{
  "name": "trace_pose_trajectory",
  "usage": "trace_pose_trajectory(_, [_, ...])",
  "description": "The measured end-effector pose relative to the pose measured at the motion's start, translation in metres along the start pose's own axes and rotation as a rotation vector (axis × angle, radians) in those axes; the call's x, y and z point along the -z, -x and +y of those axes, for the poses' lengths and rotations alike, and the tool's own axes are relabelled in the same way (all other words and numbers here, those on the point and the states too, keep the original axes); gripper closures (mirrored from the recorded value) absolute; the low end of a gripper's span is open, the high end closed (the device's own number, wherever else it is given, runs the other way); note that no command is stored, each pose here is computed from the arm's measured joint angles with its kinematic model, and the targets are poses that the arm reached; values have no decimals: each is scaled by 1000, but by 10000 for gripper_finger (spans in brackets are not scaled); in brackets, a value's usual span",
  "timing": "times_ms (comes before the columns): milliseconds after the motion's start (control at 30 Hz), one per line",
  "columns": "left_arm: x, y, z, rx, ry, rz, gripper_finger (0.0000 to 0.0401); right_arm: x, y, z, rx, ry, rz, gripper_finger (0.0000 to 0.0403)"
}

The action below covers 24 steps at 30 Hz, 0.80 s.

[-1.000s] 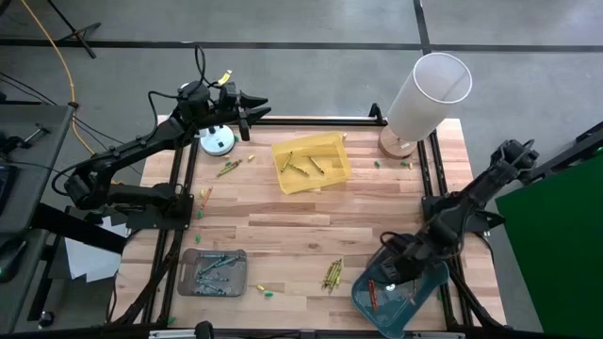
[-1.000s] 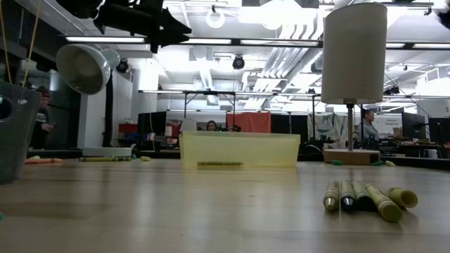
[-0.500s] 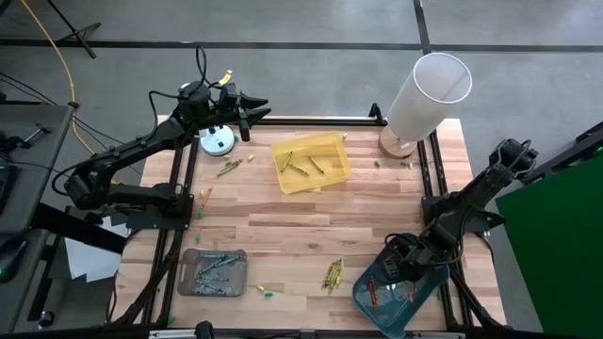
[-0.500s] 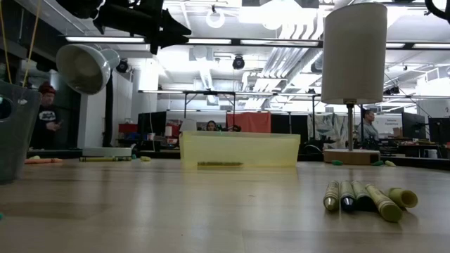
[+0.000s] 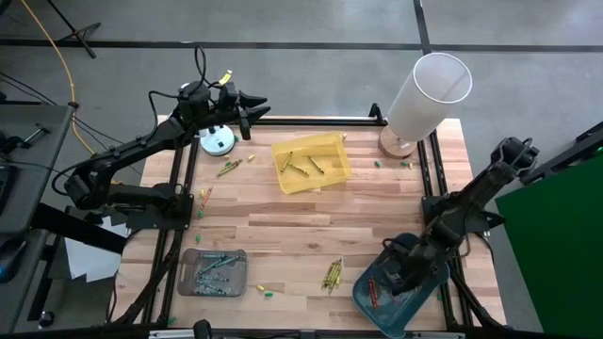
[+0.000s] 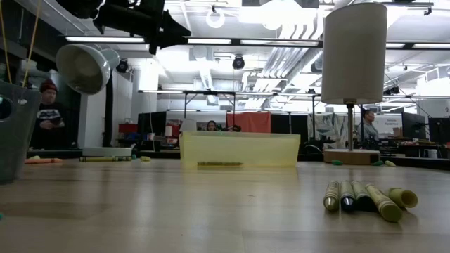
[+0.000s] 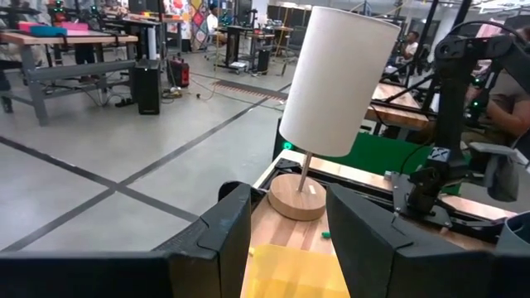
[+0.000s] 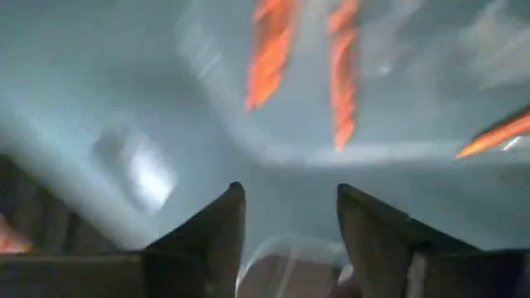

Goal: Sort crayons
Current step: Put the orange crayon into the green bin

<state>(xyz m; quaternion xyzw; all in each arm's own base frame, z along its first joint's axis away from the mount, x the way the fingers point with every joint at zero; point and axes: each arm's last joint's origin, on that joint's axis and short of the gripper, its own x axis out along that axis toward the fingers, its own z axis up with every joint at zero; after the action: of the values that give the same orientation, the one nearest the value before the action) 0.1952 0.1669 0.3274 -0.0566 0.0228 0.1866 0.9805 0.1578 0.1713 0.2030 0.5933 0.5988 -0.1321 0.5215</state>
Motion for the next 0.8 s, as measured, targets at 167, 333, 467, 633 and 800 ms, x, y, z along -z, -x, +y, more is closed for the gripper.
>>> trace_pose_trajectory(167, [0, 0, 0, 0, 0, 0, 254, 20, 34, 16, -250, 121, 232, 193])
trace_pose_trajectory(333, [0, 0, 0, 0, 0, 0, 254, 16, 91, 24, -585, 41, 218, 195])
trace_pose_trajectory(467, [0, 0, 0, 0, 3, 1, 254, -11, 130, 21, -817, 6, -54, 209])
trace_pose_trajectory(633, [0, 0, 0, 0, 66, 1, 254, -58, 153, 21, -845, 138, -497, 231])
trace_pose_trajectory(800, [0, 0, 0, 8, 162, 1, 254, -112, 160, 33, -729, 340, -785, 247])
